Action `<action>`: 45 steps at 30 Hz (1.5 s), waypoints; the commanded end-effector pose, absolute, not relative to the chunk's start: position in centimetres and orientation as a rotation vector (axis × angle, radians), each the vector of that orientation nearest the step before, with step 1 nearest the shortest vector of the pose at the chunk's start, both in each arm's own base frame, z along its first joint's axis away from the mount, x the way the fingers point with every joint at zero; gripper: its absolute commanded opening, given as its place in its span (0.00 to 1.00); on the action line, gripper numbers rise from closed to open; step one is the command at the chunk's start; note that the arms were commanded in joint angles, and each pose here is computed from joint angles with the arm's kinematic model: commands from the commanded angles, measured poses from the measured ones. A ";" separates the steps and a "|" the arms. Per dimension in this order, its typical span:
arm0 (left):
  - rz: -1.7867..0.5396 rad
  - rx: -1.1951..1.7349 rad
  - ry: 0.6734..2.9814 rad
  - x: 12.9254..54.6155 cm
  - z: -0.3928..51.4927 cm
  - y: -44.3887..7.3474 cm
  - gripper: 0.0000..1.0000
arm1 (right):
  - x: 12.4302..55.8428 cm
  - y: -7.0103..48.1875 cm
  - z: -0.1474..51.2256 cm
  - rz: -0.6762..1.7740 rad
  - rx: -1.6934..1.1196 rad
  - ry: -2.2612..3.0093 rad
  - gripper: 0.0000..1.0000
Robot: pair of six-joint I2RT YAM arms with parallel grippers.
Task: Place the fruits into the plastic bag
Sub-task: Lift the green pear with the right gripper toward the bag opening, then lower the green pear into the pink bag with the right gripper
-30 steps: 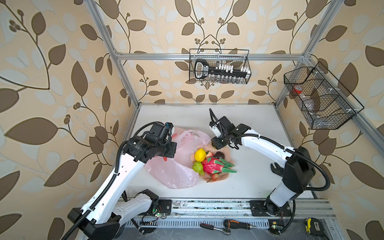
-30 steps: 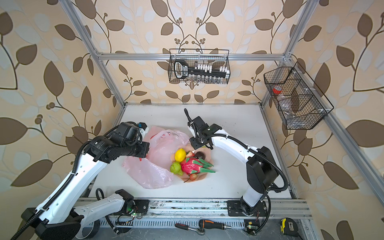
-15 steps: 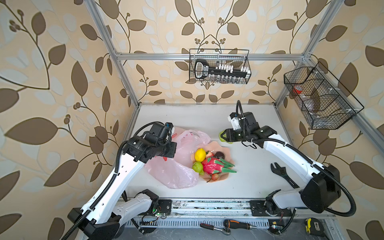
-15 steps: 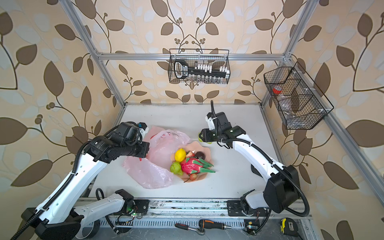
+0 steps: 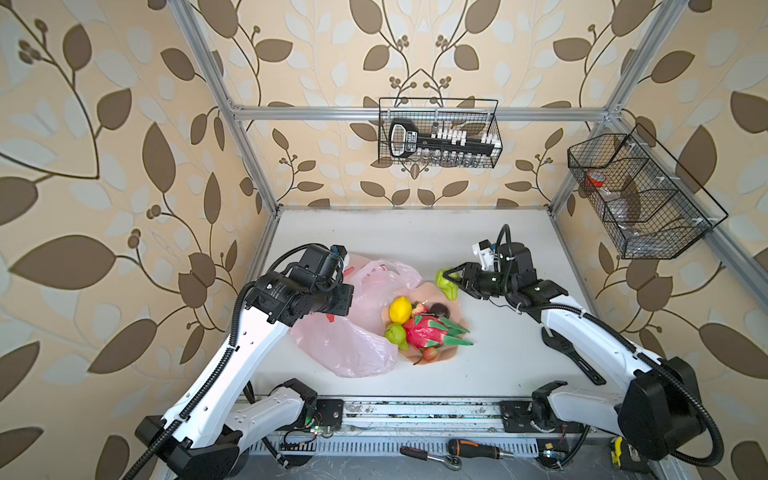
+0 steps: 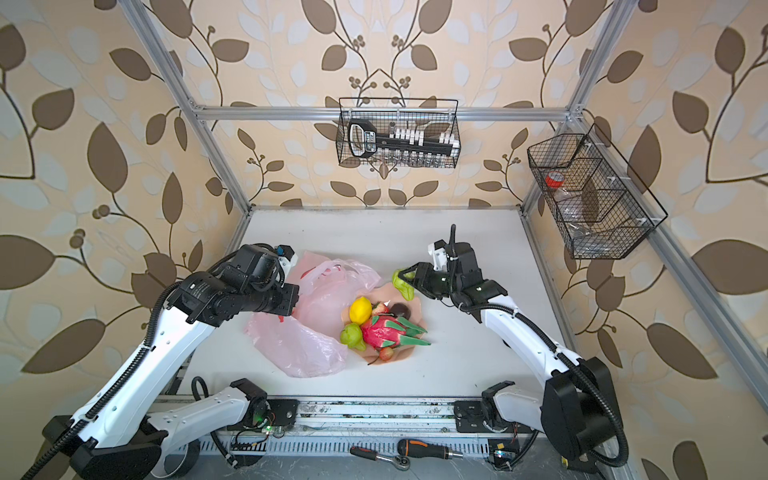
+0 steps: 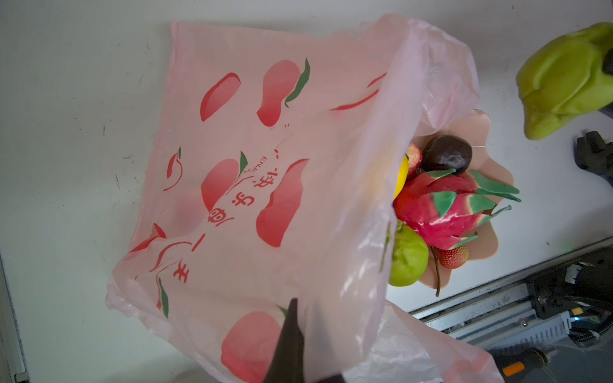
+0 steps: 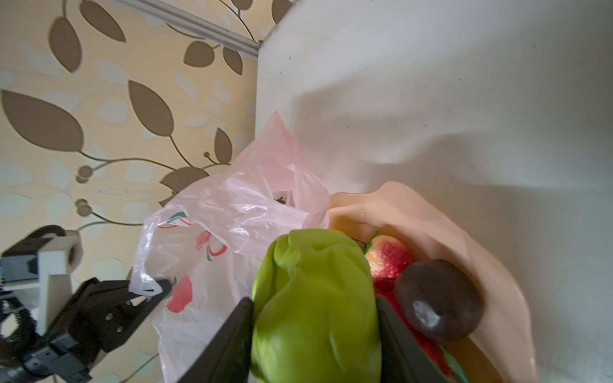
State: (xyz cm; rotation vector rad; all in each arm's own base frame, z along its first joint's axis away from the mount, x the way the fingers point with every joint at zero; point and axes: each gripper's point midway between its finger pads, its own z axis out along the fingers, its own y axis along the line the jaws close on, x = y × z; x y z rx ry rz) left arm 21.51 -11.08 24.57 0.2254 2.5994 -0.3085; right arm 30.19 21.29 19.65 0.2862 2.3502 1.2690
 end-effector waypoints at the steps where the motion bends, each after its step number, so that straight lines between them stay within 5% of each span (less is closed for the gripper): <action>1: -0.351 0.214 2.576 21.5 25.2 -11.4 0.02 | 29.0 22.8 21.4 1.438 0.402 2.260 0.35; 18: -0.394 0.224 2.572 21.5 25.5 -12.0 0.02 | 24.9 29.0 20.5 1.567 0.504 2.235 0.33; 45: -0.525 0.222 2.546 20.7 25.9 -13.2 0.01 | 23.7 49.3 16.5 1.791 0.354 2.382 0.26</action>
